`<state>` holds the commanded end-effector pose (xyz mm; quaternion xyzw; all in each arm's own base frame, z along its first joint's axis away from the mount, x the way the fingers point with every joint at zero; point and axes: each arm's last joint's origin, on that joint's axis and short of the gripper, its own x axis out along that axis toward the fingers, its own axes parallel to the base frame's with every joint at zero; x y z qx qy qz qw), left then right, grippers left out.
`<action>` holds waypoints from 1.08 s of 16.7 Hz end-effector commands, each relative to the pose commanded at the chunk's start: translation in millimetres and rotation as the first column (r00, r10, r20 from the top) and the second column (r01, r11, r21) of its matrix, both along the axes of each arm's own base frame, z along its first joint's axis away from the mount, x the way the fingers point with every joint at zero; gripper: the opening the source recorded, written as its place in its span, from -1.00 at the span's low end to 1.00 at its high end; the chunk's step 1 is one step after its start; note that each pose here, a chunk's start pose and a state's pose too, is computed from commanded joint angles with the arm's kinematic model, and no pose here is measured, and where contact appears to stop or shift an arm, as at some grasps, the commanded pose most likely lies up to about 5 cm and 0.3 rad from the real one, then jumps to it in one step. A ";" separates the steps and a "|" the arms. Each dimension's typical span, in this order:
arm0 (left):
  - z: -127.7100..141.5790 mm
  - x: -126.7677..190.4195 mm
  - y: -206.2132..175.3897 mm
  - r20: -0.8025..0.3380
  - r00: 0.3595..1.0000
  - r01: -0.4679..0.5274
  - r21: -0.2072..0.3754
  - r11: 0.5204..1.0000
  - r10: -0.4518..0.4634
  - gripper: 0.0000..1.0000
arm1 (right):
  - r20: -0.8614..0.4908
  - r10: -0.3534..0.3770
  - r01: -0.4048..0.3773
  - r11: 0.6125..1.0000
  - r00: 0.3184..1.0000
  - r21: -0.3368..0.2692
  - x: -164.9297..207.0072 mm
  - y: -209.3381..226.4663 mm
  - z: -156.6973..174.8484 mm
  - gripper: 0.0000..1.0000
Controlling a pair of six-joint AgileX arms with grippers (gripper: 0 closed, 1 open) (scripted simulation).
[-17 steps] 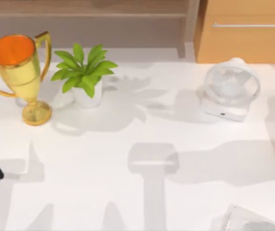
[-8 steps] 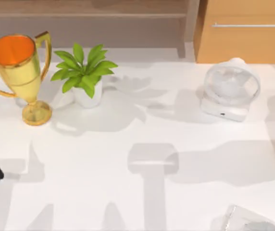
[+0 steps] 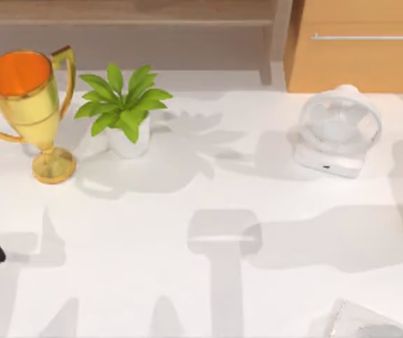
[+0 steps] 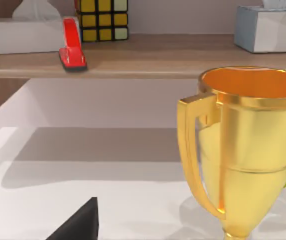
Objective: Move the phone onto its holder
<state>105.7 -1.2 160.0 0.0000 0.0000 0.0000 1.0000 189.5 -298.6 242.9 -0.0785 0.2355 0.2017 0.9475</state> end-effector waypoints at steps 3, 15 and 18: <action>0.0 0.0 0.0 0.000 1.000 0.000 0.000 1.000 0.000 1.00 | -0.002 -0.008 0.008 1.000 1.000 -0.020 10.2 3.9 -3.4 -1.00; 0.0 0.0 0.0 0.000 1.000 0.000 0.000 1.000 0.000 1.00 | 0.034 0.022 -0.024 0.998 0.999 0.058 31.6 5.0 -27.1 -0.55; 0.0 0.0 0.0 0.000 1.000 0.000 0.000 1.000 0.000 1.00 | 0.034 0.022 -0.024 0.998 0.999 0.058 31.6 5.0 -27.1 -0.10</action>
